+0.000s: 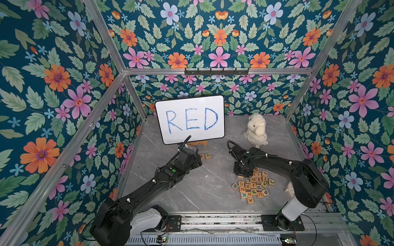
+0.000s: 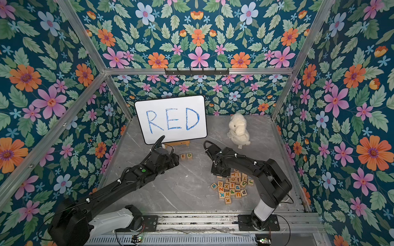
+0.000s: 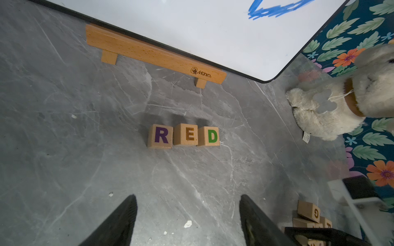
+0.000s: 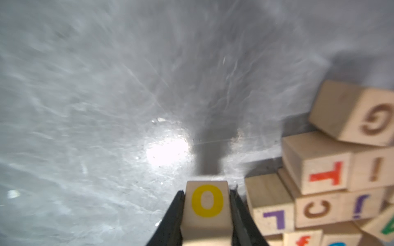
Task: Assemble the uppercase word "red" with letter blocks
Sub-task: Pick up the letter block from the center of the board, then place the letter block at the center of the board.
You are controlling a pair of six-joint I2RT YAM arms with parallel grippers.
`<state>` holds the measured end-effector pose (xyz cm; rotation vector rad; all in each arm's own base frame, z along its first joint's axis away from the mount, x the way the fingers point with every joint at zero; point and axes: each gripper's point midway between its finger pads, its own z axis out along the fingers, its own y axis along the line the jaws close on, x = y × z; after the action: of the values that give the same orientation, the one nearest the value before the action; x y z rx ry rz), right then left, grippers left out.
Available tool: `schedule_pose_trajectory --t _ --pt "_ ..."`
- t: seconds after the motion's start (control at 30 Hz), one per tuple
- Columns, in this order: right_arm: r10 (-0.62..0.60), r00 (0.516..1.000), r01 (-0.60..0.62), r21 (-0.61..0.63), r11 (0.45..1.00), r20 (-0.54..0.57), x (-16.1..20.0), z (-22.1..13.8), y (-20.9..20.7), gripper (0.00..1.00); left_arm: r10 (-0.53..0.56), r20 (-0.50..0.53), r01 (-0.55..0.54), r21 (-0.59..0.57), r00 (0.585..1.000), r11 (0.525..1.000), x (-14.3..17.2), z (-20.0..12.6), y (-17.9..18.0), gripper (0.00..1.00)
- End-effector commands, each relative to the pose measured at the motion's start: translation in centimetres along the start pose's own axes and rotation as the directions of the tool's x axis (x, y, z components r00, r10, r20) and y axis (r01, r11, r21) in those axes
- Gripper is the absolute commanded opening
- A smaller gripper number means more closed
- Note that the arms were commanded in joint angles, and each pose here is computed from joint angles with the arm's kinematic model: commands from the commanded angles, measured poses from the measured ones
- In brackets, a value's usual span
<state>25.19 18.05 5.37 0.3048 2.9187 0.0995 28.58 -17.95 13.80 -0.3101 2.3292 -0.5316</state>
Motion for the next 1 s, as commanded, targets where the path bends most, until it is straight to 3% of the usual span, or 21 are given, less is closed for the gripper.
schedule_pose_trajectory --t 0.0,0.13,0.27,0.4,0.57,0.97 --pt "-0.016 0.964 0.029 -0.045 0.999 0.267 -3.9 -0.8 0.1 0.21 -0.001 0.019 0.001 -0.002 1.000 1.000 -0.4 0.1 -0.1 0.78" --pt "-0.003 0.825 0.106 -0.149 0.983 0.565 -7.2 -2.6 0.6 0.23 0.001 0.015 -0.001 0.007 1.000 1.000 -0.4 0.3 -0.4 0.78" --pt "0.013 0.708 0.173 -0.191 0.966 0.706 -8.4 -3.5 1.1 0.25 0.005 0.011 -0.006 0.011 1.000 1.000 -0.4 0.4 -0.6 0.78" --pt "-0.036 0.712 0.214 -0.168 0.962 0.701 -7.5 -2.0 1.7 0.26 0.005 0.010 -0.005 0.013 1.000 1.000 -0.4 0.4 -0.7 0.77" --pt "-0.138 0.694 0.246 -0.053 0.968 0.706 -6.3 -0.4 2.3 0.26 0.008 0.012 -0.008 0.009 1.000 1.000 -0.4 0.4 -0.5 0.78" --pt "-0.162 0.777 0.216 -0.015 0.976 0.609 -3.5 2.8 0.1 0.30 0.018 0.014 -0.019 0.008 1.000 1.000 -0.3 0.4 -0.4 0.78"
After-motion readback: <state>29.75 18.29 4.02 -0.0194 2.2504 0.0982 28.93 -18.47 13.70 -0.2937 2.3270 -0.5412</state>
